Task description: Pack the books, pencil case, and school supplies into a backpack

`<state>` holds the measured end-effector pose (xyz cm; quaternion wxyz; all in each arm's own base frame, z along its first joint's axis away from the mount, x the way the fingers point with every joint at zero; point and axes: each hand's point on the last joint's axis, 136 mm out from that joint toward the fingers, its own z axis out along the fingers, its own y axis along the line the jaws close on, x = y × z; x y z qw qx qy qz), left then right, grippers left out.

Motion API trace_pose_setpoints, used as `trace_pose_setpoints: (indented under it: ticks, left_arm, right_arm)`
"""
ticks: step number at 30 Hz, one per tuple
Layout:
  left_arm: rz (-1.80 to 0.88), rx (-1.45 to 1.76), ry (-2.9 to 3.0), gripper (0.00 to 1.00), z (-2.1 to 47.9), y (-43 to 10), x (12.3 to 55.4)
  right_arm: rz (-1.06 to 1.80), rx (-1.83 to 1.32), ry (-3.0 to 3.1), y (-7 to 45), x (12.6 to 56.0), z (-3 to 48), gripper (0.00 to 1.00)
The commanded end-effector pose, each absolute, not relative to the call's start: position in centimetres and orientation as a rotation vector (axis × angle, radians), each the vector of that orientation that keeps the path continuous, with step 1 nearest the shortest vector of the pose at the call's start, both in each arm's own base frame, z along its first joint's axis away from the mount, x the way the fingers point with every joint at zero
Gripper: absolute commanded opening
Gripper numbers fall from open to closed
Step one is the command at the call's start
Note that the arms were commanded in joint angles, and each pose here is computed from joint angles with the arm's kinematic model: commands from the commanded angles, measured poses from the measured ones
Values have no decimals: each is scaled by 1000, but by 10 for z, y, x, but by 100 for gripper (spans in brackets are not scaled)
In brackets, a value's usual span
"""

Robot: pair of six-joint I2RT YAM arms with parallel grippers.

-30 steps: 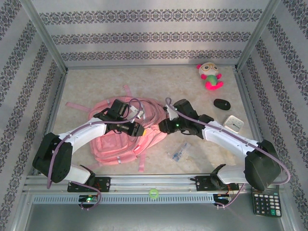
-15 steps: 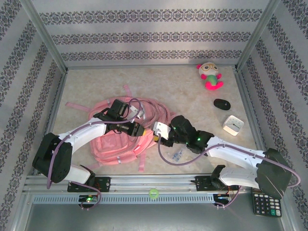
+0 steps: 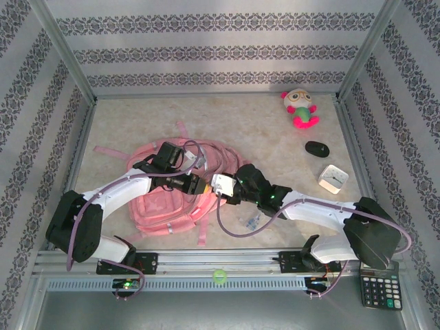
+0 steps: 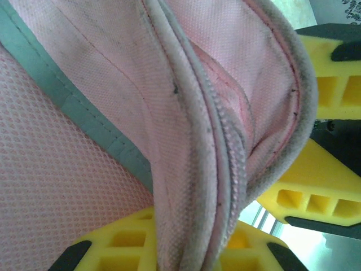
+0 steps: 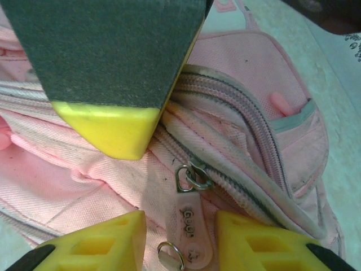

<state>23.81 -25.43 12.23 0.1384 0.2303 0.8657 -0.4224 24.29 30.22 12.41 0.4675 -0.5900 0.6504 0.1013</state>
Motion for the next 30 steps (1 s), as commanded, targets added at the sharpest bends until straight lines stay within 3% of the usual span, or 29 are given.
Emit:
trace_pose_setpoints:
  ticks: [1, 5, 12, 23, 30]
  left_arm:
    - [-1296, 612, 2606, 0, 113, -252, 216]
    - [-1308, 600, 2604, 0, 112, -252, 217]
    - [-1276, 606, 2619, 0, 109, -249, 215]
    - [-877, 696, 2710, 0, 87, -216, 228]
    - [-566, 968, 2618, 0, 92, -192, 242]
  right_arm:
    - [249, -1385, 1567, 315, 253, 138, 34]
    - [279, -1356, 1581, 329, 252, 142, 25]
    - [248, -1287, 1670, 323, 255, 140, 0]
    - [873, -1142, 2158, 305, 207, 149, 0]
    - [1186, -939, 2345, 309, 190, 159, 0]
